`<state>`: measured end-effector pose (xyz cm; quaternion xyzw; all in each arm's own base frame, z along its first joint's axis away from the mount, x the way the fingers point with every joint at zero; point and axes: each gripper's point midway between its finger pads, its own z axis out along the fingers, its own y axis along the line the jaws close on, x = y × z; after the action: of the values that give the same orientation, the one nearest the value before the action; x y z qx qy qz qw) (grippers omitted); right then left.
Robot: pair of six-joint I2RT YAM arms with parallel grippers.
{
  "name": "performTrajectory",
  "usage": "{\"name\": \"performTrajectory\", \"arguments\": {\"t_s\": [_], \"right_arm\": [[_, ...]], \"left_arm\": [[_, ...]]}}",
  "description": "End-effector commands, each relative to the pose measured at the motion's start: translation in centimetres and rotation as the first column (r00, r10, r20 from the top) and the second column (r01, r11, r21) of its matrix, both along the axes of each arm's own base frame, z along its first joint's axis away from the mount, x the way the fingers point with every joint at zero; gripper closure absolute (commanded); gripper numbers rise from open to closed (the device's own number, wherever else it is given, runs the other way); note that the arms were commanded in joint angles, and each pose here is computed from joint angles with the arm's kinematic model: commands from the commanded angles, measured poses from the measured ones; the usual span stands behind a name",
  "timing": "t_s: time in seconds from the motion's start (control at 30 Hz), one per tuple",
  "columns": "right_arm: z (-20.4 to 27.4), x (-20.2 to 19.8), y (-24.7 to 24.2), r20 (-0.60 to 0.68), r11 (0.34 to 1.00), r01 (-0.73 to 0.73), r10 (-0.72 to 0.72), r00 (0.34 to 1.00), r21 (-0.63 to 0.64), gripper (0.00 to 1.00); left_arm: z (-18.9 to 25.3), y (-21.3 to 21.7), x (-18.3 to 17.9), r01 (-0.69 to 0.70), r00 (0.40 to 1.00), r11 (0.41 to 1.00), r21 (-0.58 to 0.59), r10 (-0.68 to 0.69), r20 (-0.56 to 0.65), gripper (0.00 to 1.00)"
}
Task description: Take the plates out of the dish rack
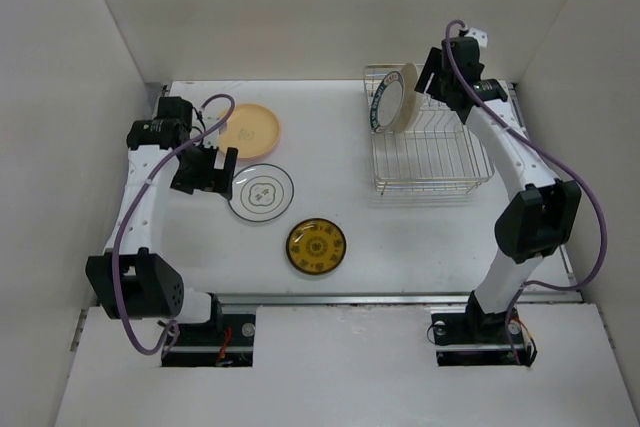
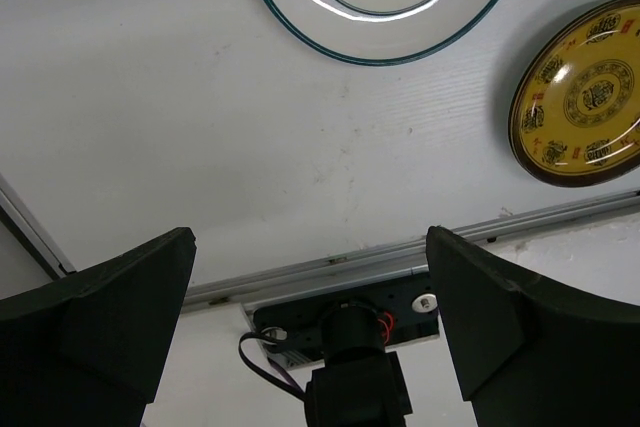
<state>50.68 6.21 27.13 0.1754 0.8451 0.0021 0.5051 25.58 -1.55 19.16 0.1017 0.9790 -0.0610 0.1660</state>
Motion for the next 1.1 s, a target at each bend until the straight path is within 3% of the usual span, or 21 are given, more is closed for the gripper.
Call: {"name": "performTrajectory", "arguments": {"t_s": [0.0,0.47,0.83,1.07], "right_arm": [[1.8,0.9,0.6,0.072,0.999,-0.022,0.019,0.997,0.035,0.21],[-2.0,3.2,1.5,0.021,0.998,-0.062,0.062,0.998,0.017,0.24],[-7.5,5.4,2.0,-0.063,0.998,-0.061,0.061,0.996,0.005,0.27],[-9.4,6.1,2.1,-0.089,0.999,-0.034,0.036,0.995,0.022,0.36]], "left_arm": [[-0.1,-0.1,0.2,0.018,1.0,1.0,-0.002,-0.018,-0.013,0.0],[-0.8,-0.1,0.5,0.018,0.999,1.0,-0.003,-0.018,-0.042,0.0],[-1.5,-0.3,0.6,0.012,0.997,1.0,-0.015,-0.013,-0.072,0.0],[-1.7,-0.3,1.0,0.011,0.996,1.0,-0.015,-0.013,-0.091,0.0]]}}
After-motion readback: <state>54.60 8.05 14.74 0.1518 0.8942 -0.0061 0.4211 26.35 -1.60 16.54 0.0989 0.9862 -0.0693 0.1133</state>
